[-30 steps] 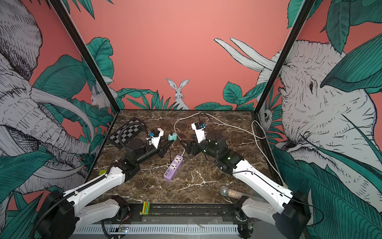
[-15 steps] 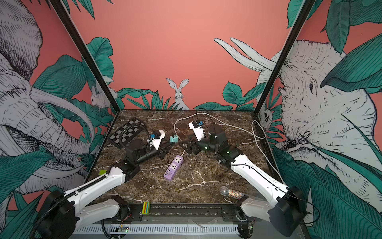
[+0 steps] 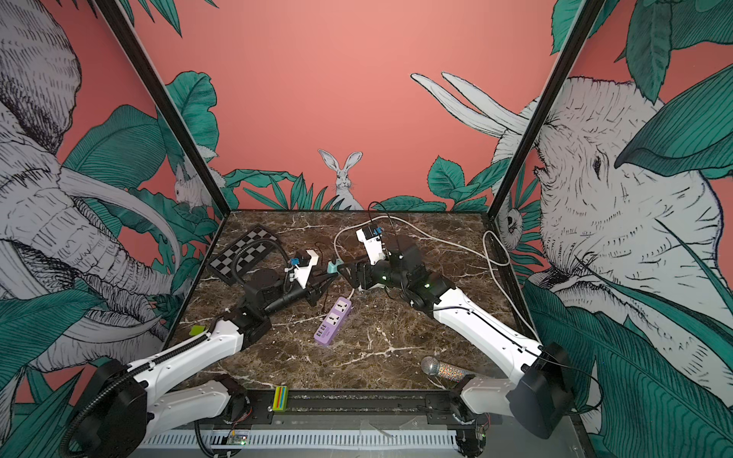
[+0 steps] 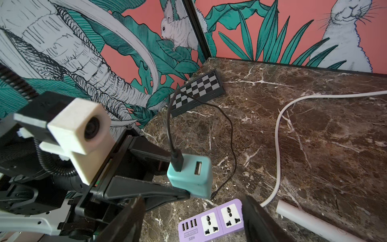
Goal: Charge the electric toothbrush
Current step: Insert the plug into the socket.
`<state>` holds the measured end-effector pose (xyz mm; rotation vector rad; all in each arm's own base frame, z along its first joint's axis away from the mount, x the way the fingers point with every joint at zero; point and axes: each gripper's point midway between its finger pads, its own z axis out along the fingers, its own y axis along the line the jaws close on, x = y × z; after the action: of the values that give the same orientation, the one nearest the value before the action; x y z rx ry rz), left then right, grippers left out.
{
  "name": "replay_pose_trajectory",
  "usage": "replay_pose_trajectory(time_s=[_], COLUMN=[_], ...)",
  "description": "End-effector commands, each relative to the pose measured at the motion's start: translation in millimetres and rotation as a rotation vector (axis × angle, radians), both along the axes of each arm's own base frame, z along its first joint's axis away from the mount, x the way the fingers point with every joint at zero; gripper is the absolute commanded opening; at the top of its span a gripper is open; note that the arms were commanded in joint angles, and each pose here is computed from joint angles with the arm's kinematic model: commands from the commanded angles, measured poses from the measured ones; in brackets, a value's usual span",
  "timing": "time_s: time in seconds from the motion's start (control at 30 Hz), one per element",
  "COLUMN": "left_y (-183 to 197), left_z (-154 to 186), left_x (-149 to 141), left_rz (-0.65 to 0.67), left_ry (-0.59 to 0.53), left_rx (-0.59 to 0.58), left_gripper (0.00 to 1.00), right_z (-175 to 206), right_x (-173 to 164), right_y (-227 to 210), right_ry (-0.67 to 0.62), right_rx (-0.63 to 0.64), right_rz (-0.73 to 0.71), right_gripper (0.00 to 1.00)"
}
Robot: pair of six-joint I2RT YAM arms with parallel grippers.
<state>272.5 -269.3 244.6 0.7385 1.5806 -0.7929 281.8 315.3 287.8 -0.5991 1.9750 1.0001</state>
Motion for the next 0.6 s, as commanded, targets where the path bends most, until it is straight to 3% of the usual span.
replay_pose_trajectory(time_s=[0.0, 0.57], left_y=[-2, -7], left_z=[8, 8], left_x=[-1, -3], left_rz=[0.0, -0.022], left_ry=[-0.024, -0.03], left_rx=[-0.028, -0.021], left_gripper=[0.0, 0.0], right_z=[7, -10], right_x=[9, 13], right_y=[4, 29], right_ry=[0.002, 0.058], right_rx=[0.01, -0.082], right_rz=[-0.064, -0.098], right_gripper=[0.72, 0.6])
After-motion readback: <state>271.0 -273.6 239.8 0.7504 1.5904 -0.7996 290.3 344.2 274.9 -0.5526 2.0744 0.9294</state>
